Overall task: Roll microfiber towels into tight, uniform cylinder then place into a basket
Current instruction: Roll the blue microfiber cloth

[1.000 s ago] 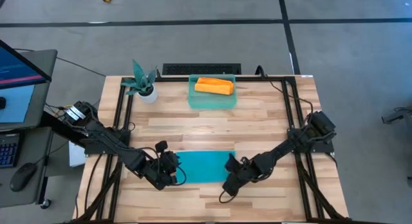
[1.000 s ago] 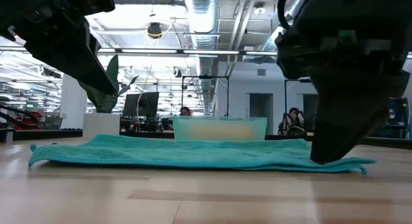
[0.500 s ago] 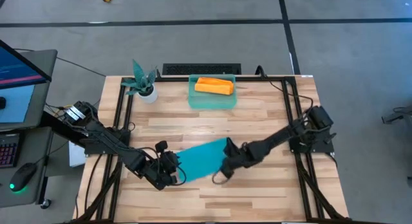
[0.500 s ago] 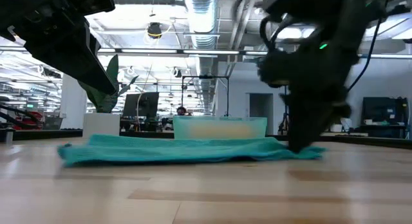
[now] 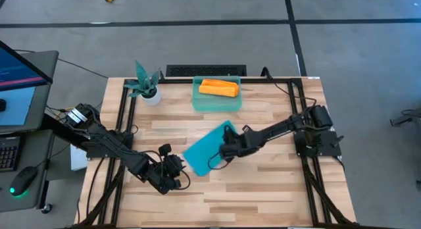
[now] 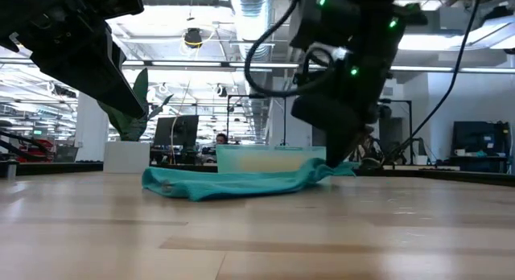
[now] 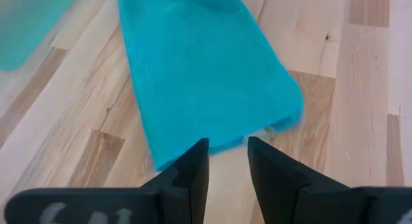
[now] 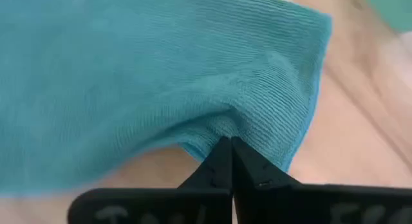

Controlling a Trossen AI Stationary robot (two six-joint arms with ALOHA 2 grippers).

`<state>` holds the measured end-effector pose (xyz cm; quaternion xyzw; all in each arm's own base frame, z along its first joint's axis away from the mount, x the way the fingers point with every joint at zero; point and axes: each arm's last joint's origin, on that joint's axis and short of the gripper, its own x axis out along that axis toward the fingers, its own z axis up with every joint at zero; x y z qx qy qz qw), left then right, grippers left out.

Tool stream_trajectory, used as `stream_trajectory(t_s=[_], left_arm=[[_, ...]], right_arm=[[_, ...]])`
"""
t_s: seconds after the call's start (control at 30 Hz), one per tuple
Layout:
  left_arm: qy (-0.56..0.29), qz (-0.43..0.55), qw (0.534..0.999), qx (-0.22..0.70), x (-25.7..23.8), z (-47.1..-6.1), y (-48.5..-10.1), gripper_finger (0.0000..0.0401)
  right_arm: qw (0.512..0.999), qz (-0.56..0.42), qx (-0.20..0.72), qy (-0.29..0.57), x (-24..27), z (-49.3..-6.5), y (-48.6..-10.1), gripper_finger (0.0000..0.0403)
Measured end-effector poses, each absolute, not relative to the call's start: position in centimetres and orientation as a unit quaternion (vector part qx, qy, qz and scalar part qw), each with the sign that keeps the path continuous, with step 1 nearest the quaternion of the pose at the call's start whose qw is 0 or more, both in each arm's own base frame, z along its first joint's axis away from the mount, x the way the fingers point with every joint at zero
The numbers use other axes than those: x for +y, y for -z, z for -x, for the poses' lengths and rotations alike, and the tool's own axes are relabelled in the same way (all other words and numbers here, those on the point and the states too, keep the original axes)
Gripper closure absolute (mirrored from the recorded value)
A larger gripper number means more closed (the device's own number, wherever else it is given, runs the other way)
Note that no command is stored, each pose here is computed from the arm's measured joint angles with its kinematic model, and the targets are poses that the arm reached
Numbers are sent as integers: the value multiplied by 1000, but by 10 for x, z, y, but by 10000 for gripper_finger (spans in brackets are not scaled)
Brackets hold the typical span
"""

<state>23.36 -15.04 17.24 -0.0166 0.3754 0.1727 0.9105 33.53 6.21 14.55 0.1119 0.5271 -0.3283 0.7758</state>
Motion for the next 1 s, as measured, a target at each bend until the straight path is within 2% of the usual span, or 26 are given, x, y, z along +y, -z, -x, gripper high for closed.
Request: stream_trajectory(t_s=[0.2,0.47,0.73,0.87,1.0], left_arm=[[-172,16,911,376,-150,-234,-172,301],[-171,3,910,378,-147,-236,-172,301],[-203,-2,902,381,-123,-250,-173,301],[-180,14,903,390,-113,-261,-174,301],[-169,9,905,390,-108,-274,-164,301]], right_arm=[[790,-77,520,316,86,-334,-157,378],[792,-69,522,309,86,-335,-159,371],[793,-76,517,311,87,-336,-159,302],[790,-77,524,310,87,-335,-159,266],[782,-89,540,299,86,-329,-167,246]])
